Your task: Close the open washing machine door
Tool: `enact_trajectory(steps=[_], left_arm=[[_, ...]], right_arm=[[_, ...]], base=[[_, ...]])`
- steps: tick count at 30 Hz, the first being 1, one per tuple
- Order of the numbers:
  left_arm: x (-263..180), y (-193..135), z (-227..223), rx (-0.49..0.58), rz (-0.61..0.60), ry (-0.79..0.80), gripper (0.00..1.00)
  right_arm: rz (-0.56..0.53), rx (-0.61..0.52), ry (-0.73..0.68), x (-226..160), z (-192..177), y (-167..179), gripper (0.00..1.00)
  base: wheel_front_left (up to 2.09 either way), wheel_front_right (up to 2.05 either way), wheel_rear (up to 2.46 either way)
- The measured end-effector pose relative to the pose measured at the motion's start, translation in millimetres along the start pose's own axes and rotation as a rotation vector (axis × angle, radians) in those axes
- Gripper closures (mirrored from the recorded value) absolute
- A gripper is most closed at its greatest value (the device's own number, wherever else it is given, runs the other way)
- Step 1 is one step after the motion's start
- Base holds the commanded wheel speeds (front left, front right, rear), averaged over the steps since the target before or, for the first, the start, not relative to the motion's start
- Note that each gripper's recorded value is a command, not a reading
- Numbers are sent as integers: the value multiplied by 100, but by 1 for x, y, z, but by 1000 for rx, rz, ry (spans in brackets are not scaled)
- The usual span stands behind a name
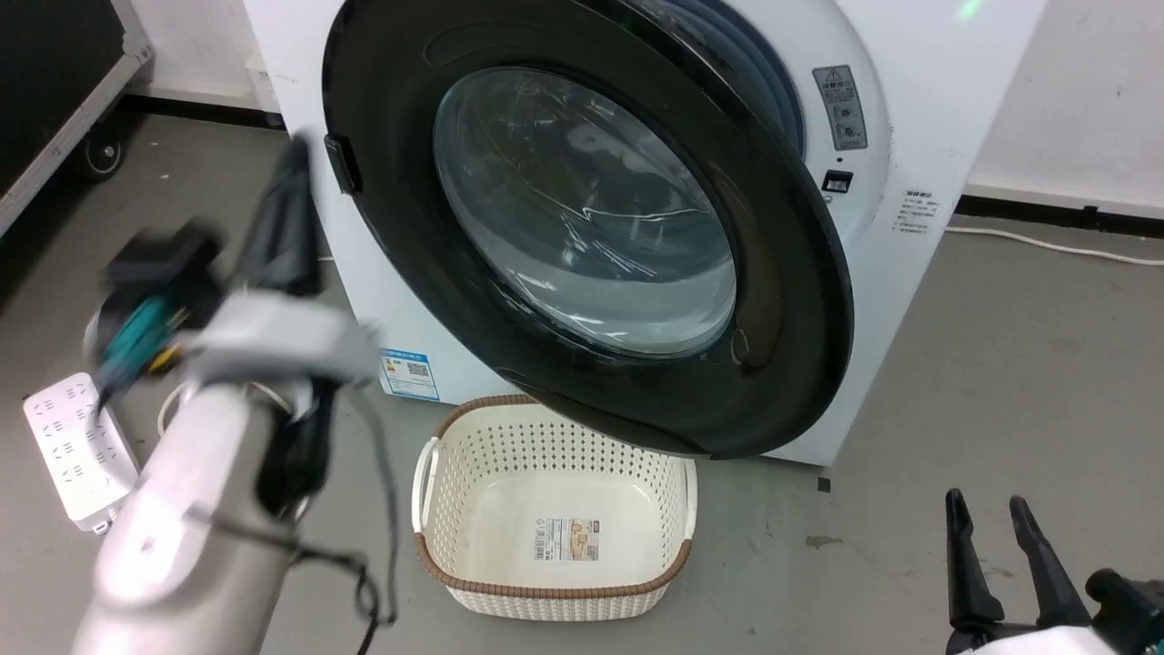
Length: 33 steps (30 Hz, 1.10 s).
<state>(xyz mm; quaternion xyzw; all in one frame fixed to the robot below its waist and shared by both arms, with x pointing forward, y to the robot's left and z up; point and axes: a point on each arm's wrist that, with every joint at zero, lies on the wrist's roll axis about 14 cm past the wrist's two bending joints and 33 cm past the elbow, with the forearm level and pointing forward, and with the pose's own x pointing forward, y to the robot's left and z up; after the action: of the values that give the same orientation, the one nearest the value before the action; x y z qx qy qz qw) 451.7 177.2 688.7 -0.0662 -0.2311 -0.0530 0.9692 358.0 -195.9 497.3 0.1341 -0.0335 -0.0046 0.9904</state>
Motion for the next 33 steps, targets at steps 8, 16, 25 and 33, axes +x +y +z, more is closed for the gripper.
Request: enact_trajectory(steps=[8, 16, 25, 33], left_arm=[[-71, 41, -41, -7, 149, 125, 100], [-129, 29, -104, -54, 113, 367, 100], [-140, 31, -111, -84, 138, 394, 0], [-138, 28, -100, -76, 136, 344, 0]], right_arm=[[9, 0, -3, -4, 1, 3, 0], [20, 10, 6, -9, -2, 7, 0], [20, 25, 15, -13, -5, 8, 0], [8, -4, 11, -14, -3, 2, 0]], base=[[0, 0, 0], [0, 0, 0], [0, 0, 0], [0, 0, 0]])
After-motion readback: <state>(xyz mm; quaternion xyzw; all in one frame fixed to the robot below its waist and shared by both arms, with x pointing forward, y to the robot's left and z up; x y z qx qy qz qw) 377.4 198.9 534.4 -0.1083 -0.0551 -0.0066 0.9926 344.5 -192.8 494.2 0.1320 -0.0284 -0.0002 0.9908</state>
